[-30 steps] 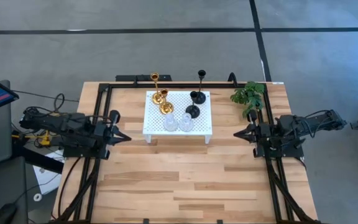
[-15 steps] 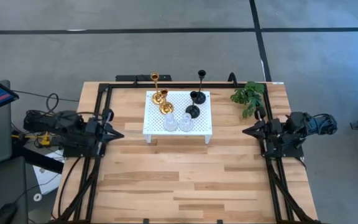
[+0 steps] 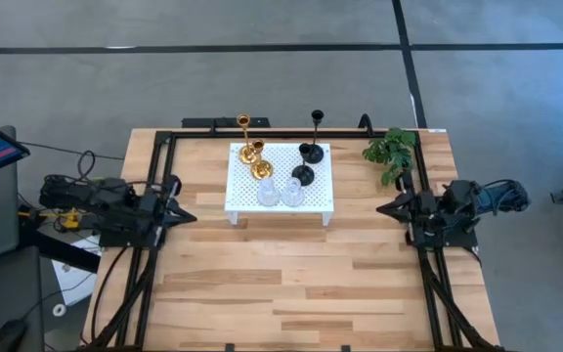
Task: Pick & Place candle stick holders
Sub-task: Return to Home Position
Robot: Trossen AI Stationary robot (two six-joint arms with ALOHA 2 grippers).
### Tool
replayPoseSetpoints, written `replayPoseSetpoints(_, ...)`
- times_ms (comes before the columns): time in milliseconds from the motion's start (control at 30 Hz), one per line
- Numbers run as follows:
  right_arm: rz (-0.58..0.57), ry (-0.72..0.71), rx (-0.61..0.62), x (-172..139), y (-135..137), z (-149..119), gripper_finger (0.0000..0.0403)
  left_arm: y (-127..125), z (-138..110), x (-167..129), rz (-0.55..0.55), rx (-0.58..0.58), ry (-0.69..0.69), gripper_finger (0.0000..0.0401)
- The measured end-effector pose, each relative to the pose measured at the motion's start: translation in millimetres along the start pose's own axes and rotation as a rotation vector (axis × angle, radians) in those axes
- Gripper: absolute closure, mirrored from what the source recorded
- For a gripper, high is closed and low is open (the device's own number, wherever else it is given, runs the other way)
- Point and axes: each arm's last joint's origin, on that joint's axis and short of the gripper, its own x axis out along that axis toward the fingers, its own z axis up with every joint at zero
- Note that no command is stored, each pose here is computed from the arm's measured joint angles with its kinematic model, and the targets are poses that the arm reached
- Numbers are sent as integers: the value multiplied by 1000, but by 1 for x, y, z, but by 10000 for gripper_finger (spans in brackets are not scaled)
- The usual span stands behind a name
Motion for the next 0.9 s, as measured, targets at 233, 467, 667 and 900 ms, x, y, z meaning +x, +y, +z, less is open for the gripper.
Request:
replayPoseSetpoints(233,1,26,54,15,8,-44,403,-3,-28,11,-14,-2,60,395)
replayPoseSetpoints(467,2,29,98,18,10,-56,403,-7,-44,16,-95,-11,82,392)
replayPoseSetpoints(667,93,28,102,18,13,-56,403,-8,-45,16,-95,-11,78,396)
replayPoseSetpoints(900,160,28,103,18,15,-59,403,-7,-44,16,-95,-12,67,392)
